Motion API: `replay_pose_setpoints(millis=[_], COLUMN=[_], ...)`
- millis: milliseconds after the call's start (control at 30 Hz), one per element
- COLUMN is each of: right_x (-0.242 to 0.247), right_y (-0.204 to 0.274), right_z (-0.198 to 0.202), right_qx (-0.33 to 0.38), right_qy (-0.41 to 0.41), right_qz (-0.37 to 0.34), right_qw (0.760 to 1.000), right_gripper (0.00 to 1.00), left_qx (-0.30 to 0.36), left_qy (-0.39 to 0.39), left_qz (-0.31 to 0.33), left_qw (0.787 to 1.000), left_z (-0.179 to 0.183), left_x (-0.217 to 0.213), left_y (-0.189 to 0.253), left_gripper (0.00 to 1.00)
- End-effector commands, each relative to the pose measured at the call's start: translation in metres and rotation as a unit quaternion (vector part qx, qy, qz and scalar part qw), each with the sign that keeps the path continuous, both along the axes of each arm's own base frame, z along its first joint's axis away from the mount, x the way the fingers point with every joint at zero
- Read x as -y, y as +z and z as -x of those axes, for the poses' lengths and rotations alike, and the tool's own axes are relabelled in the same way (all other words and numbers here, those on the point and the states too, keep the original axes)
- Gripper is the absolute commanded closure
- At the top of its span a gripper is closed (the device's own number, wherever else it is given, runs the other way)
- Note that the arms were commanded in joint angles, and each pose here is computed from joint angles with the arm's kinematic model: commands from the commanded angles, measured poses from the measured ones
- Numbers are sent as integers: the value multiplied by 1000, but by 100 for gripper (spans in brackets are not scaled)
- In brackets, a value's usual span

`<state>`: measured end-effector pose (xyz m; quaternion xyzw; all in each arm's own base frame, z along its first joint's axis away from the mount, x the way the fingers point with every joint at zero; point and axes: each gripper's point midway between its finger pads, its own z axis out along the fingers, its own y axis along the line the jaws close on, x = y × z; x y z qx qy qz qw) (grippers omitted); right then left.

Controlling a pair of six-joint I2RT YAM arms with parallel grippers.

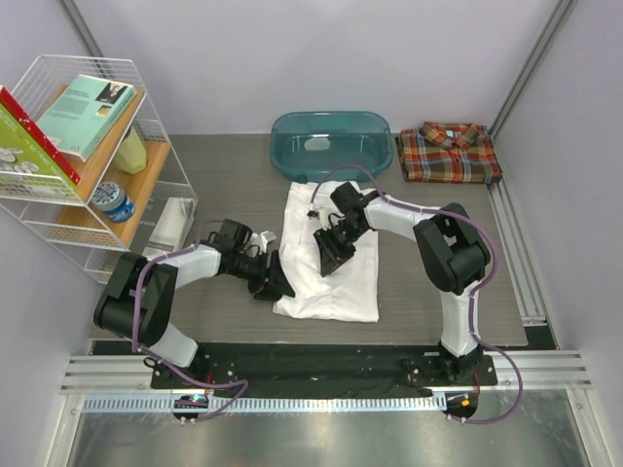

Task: Fold and stack the long sleeve shirts
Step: Fold the shirt

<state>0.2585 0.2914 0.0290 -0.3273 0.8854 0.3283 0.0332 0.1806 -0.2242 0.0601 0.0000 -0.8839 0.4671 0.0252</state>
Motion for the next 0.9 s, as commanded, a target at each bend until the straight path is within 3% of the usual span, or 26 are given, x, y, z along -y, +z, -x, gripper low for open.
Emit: replay_pose_setpoints(millis=[0,133,167,267,400,433,467,633,700,833,867], right_x=[1,1,1,1,2,2,2,1,-5,-15,-15], right_y=[-22,-25,-27,-28,-29,-30,-30,-24,-10,31,42], right_z=[-9,-9,-9,-9,-8,-7,-7,-5,-5,-3,-2], right_qx=[15,11,10,11,10,10,7,10,13,27,32], right_qy=[-3,-5,-6,-6,-5,-4,-4,3,8,19,20], right_qz=[20,24,25,27,27,27,26,16,-6,-52,-61], right_qw=[1000,1000,1000,1000,1000,1000,1000,1000,1000,998,997], right_gripper=[66,66,66,66,66,66,66,66,63,56,54], left_qx=[-27,-64,-93,-127,-73,-45,-24,31,61,132,148], left_qy=[-1,1,4,27,46,46,53,37,26,-20,-41], left_qz=[-4,-78,-107,-185,-247,-275,-280,-223,-193,-149,-146], left_qw=[1000,995,990,974,965,959,958,974,979,980,977], left_z=[14,31,41,55,34,26,15,-8,-15,-33,-34], left_x=[-1,-11,-17,-39,-55,-65,-68,-56,-49,-35,-33], left_y=[2,-6,-10,-22,-24,-26,-19,7,21,47,48], left_gripper=[51,65,77,90,87,79,59,45,45,63,64])
